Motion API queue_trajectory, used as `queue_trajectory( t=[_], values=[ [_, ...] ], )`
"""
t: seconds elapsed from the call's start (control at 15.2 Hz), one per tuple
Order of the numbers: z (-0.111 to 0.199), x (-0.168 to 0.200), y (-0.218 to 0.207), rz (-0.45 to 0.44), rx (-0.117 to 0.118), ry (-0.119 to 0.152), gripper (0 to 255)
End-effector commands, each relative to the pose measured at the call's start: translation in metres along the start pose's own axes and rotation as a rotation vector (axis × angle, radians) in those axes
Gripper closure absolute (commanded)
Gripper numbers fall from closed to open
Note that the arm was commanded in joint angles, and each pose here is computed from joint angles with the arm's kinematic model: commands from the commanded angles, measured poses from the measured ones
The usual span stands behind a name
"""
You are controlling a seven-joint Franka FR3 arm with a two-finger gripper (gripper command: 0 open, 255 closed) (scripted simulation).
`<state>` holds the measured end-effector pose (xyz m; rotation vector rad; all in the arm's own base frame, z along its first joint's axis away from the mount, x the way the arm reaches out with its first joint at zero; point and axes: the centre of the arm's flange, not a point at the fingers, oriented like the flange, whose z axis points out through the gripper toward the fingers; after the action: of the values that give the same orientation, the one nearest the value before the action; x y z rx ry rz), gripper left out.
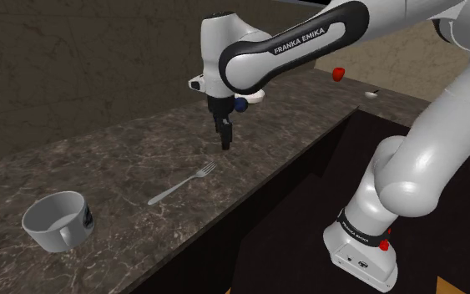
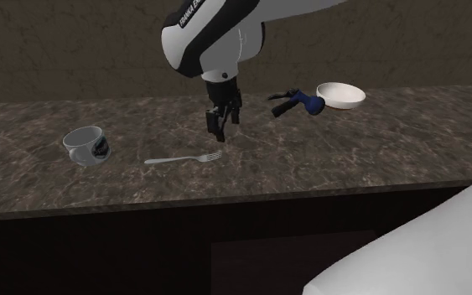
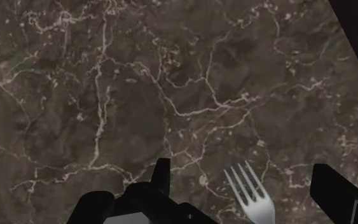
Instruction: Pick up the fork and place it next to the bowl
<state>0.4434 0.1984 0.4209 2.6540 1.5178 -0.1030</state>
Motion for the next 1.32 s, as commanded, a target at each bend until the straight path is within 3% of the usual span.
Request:
queue_trajectory(
  t=[0.0, 0.4, 0.92, 1.25],
  values=[
    [0.009, 0.022, -0.01, -0.077, 0.0, 0.009, 0],
    [0.041, 0.081, -0.044, -0.3, 0.002, 0.032, 0],
    [0.083, 0.085, -0.046, -0.31, 0.002, 0.033, 0],
    [0.083, 0.085, -0.046, -0.31, 0.002, 0.033, 0]
  ],
)
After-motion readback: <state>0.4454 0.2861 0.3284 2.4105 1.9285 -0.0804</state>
